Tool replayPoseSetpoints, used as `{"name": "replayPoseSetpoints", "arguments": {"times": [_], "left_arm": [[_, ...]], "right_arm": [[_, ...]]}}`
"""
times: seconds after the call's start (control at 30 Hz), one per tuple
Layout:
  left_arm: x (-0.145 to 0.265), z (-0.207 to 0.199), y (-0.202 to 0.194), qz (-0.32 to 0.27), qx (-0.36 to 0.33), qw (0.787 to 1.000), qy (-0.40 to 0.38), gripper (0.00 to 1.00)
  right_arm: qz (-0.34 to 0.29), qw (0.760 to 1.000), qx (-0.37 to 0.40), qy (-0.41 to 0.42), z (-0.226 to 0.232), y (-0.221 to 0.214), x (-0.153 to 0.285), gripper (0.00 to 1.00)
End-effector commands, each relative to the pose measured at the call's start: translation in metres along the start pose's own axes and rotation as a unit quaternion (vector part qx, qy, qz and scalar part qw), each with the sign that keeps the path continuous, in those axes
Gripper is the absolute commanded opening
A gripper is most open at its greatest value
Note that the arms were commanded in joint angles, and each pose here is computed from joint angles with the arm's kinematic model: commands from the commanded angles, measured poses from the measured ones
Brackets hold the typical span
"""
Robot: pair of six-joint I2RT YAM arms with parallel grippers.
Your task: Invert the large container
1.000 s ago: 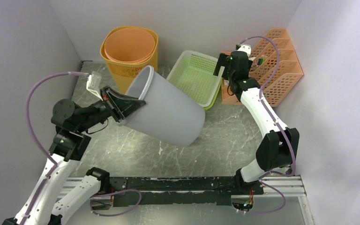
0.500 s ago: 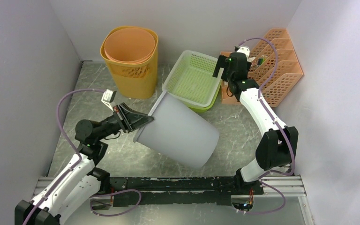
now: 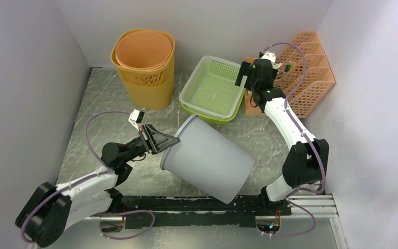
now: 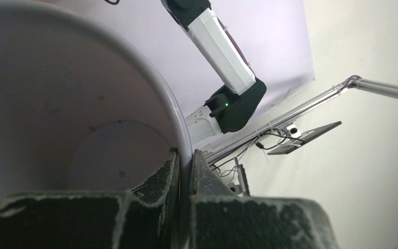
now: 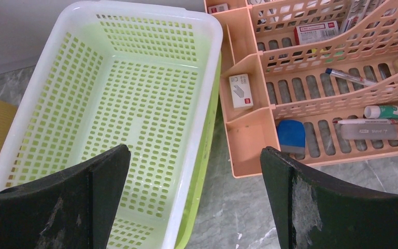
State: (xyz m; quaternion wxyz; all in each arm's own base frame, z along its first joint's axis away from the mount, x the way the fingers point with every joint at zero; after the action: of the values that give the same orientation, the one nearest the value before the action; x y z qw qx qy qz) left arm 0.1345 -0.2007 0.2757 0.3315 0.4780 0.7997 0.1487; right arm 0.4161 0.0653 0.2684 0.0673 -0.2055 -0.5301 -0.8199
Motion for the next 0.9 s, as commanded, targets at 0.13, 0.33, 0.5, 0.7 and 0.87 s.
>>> {"name": "replayPoseSetpoints", "arguments": {"times": [0.13, 0.33, 0.5, 0.7, 0.87], "left_arm": [[-0.005, -0.017, 0.005, -0.089, 0.030, 0.990, -0.109, 0.07], [0.000, 0.010, -0.002, -0.093, 0.054, 0.993, -0.054, 0.07], [0.019, 0.035, 0.002, -0.113, 0.077, 0.991, 0.005, 0.07], [0.054, 0.060, 0.006, -0.116, 0.057, 0.989, 0.074, 0.07], [0.063, 0.079, 0.008, -0.100, 0.035, 0.988, 0.113, 0.07]], "right_arm": [[-0.008, 1.000, 0.000, -0.008, -0.007, 0.000, -0.008, 0.99], [-0.011, 1.000, 0.002, -0.010, -0.009, 0.002, -0.007, 0.99], [-0.009, 1.000, 0.001, -0.005, -0.009, 0.001, -0.007, 0.99], [-0.003, 1.000, 0.000, -0.005, -0.012, -0.006, -0.009, 0.99], [0.010, 1.000, -0.006, 0.006, -0.010, -0.014, -0.012, 0.99]]}}
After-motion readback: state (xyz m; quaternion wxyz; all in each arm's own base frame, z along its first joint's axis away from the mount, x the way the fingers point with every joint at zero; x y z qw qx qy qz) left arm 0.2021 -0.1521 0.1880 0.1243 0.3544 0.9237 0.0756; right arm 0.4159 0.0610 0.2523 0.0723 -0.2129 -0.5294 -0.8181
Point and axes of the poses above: each gripper's point midway between its finger pads, its own x axis back along the fingers, its own z axis along the line the jaws close on, y = z × x, the point moved 6 cm from there along x, back along the fingers, and after that the axes turned 15 degrees about -x, right-handed, at the moved point
